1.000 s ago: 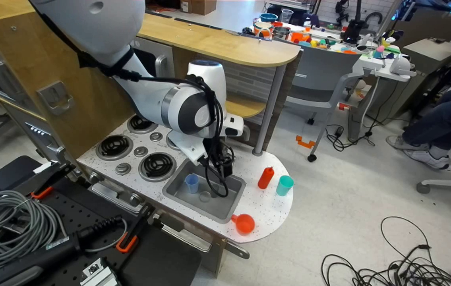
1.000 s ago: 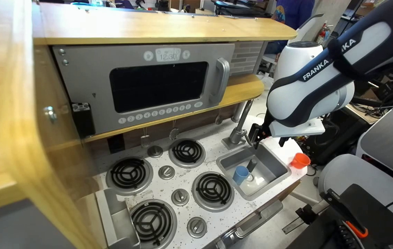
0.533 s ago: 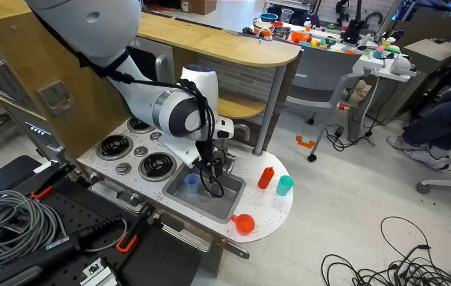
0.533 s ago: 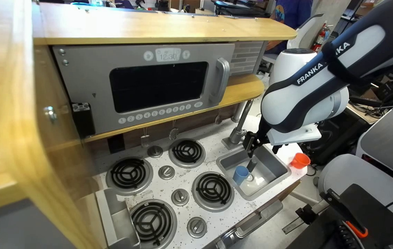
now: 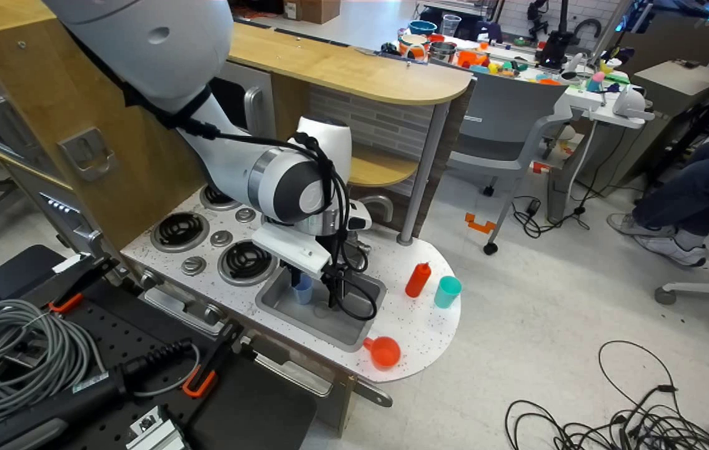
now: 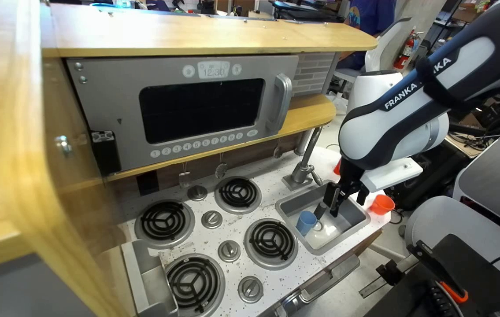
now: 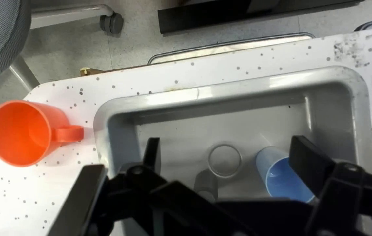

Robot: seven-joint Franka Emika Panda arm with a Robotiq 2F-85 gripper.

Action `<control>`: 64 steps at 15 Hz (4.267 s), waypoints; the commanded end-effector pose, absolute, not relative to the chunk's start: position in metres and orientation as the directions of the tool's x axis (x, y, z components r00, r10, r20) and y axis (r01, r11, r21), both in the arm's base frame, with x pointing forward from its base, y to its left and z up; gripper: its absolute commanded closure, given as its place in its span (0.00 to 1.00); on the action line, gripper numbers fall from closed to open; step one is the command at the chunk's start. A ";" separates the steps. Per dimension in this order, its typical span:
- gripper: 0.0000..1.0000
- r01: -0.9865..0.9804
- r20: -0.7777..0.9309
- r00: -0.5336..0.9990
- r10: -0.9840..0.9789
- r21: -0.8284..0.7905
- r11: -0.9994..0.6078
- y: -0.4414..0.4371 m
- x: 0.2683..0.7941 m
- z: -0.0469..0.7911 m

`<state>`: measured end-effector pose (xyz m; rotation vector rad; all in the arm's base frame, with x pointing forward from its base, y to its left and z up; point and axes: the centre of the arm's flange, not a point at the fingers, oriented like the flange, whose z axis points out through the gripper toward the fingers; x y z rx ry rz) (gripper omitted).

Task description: Take the blue cup out of the sink and put it on the right side of the counter

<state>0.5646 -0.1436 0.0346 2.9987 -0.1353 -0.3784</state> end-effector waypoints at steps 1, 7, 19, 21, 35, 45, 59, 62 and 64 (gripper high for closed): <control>0.00 0.017 -0.271 0.963 -0.017 0.120 -0.993 -0.142 0.575 0.020; 0.00 0.099 -0.239 0.969 0.063 0.139 -0.985 -0.128 0.590 -0.004; 0.00 0.207 -0.234 0.957 0.170 0.143 -0.968 -0.121 0.615 -0.038; 0.00 0.229 -0.236 0.953 0.192 0.141 -0.963 -0.118 0.619 -0.044; 0.00 0.323 -0.228 0.930 0.288 0.133 -0.937 -0.089 0.622 -0.035; 0.58 0.324 -0.218 0.930 0.294 0.113 -0.939 -0.075 0.614 -0.031; 0.99 0.056 -0.118 0.992 0.037 0.154 -0.986 -0.069 0.640 -0.027; 0.99 -0.026 -0.070 0.997 -0.036 0.140 -0.990 -0.069 0.642 -0.022; 0.99 -0.081 -0.031 0.996 -0.085 0.123 -0.989 -0.066 0.644 -0.015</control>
